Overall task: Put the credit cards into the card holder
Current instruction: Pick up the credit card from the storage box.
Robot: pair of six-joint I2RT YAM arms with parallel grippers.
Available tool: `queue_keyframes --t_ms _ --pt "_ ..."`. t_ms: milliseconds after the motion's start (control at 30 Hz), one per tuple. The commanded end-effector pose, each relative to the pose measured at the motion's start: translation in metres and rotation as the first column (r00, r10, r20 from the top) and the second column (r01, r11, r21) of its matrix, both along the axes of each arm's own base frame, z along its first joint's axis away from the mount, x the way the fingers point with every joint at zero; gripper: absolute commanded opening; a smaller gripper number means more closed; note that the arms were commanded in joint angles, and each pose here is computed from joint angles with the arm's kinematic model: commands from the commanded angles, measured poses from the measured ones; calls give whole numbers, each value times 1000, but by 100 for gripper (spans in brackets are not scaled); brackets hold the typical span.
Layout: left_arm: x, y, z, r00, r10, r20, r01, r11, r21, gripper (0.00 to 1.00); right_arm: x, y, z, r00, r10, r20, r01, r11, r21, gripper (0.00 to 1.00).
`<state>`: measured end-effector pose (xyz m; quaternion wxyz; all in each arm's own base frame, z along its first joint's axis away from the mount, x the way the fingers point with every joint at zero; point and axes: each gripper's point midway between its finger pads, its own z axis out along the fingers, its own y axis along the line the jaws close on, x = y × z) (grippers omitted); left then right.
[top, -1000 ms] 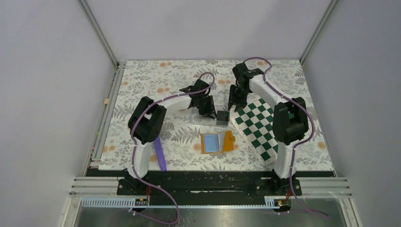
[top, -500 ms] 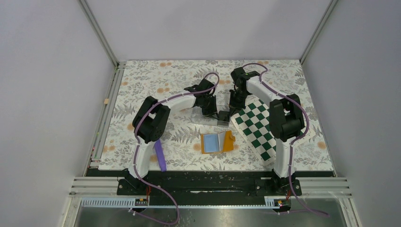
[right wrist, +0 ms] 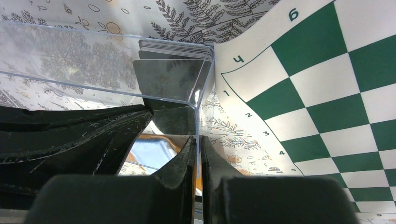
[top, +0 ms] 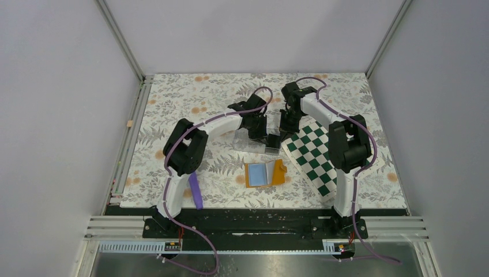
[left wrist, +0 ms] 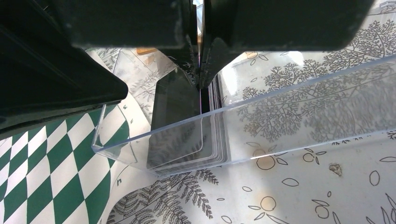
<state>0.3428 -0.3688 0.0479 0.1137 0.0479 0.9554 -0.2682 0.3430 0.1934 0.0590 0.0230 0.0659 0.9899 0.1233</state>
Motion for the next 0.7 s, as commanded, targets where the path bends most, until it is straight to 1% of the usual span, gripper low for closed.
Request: queue_keyframes --t_ms 0,133,200,267,667 --pt "8 -12 37 995 -22 95 25 999 -32 0 -9 5 -2 999 17 -33 -16 1000 25 4" --pt "7 -10 39 993 -29 114 29 1000 0 0 -10 4 -2 999 20 -34 -19 1000 23 4" --pt "6 -6 36 992 -37 118 32 998 48 4 -11 4 -3 999 20 -38 -20 1000 22 4" --pt "5 -6 34 991 -56 119 47 996 73 6 -12 4 -4 999 21 -41 -20 1000 21 4" --pt "1 -12 21 985 -128 112 110 981 158 18 -13 3 -6 999 24 -47 -23 1000 17 5"
